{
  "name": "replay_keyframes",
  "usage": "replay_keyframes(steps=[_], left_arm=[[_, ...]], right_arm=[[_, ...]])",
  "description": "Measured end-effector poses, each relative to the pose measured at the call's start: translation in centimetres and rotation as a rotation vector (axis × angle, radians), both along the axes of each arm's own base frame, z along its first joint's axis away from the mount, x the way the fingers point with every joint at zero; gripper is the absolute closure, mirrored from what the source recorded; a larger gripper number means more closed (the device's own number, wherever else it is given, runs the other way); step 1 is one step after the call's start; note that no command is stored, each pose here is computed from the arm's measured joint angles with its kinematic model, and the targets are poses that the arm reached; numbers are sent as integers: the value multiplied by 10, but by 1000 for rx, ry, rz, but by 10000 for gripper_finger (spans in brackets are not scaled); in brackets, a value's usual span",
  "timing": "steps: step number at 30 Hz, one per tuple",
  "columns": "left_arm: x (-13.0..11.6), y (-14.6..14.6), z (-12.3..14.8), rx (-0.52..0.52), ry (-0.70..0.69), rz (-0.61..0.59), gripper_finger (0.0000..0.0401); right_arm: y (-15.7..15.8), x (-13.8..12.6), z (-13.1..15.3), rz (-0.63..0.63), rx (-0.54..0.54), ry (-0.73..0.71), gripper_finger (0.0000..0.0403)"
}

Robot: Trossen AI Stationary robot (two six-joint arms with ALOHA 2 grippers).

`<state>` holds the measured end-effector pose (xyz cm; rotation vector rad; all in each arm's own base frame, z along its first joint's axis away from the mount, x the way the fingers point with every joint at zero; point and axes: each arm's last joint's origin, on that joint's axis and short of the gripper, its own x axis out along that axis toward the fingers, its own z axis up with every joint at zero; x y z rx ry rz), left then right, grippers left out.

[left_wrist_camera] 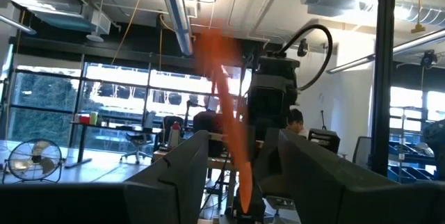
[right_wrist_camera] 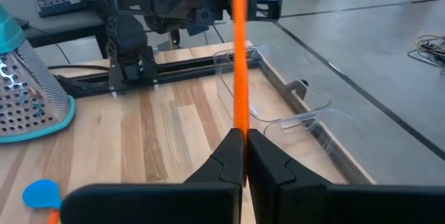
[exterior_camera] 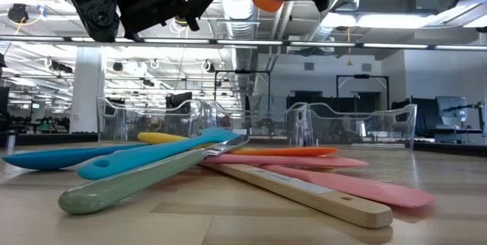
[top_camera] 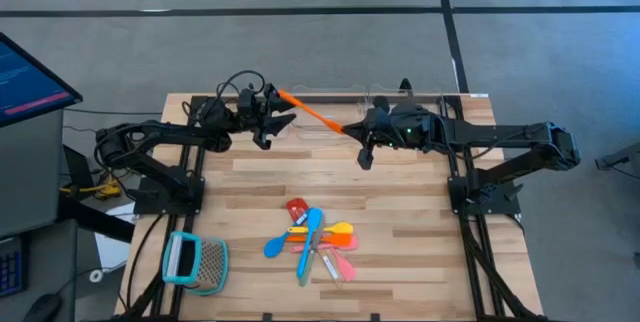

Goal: Pick & Place Kitchen Items
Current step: Put the right orange spatula into the middle transparent bin

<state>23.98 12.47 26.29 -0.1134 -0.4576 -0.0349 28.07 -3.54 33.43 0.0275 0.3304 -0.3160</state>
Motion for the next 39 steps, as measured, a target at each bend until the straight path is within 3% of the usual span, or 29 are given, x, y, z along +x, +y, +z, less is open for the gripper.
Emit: replay_keyframes(steps=[23, 39], left_arm=[[0, 0, 0, 1, -2, 1, 237], [0, 0, 1, 3, -7, -3, 359]], right_arm=[[2, 0, -3, 59, 71, 15, 403], [2, -1, -5, 50, 88, 40, 403]])
